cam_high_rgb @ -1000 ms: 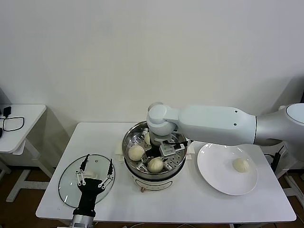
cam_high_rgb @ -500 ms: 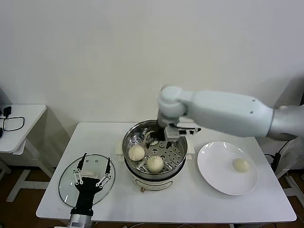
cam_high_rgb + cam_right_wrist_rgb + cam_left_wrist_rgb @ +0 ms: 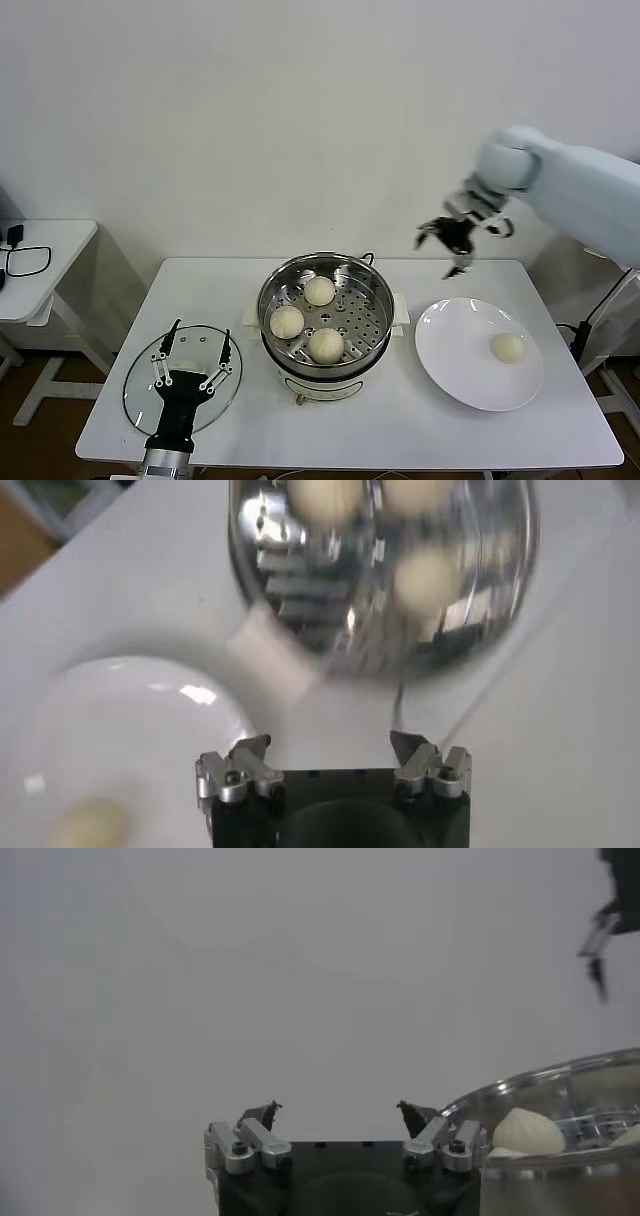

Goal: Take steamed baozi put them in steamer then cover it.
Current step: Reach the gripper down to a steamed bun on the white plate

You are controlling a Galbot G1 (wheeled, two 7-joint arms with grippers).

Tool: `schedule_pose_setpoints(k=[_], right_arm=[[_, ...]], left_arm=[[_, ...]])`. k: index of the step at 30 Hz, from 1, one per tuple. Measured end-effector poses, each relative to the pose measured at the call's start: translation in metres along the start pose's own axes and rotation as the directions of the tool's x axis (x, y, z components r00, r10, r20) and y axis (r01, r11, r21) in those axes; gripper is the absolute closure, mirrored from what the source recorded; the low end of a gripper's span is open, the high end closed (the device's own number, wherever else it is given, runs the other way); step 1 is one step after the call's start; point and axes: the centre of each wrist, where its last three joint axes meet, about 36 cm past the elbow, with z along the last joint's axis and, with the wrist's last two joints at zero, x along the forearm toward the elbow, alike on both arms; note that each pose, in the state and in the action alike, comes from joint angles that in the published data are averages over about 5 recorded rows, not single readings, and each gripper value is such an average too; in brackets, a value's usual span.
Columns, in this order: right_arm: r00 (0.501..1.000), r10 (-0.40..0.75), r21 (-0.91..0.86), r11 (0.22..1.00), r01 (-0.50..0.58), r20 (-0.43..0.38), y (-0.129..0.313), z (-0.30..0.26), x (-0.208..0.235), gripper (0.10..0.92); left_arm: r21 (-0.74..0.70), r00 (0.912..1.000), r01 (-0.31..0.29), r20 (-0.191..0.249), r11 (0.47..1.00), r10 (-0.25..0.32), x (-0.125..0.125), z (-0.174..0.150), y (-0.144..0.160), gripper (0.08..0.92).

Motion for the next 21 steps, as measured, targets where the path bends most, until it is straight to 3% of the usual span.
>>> schedule_pose_setpoints(k=[8, 21], right_arm=[[0.999, -0.052, -0.266, 0.963, 0.046, -0.015, 0.069, 0.088, -0.046, 0.2], [0.993, -0.111, -0.418, 0.904, 0.087, -0.032, 0.134, 0.131, -0.125, 0.2]], left_arm=[[0.003, 1.0, 0.006, -0.007, 1.0, -0.006, 0.001, -0.003, 0.0, 0.177], [0.002, 0.9998, 0.012, -0.018, 1.0, -0.012, 0.001, 0.001, -0.001, 0.177]])
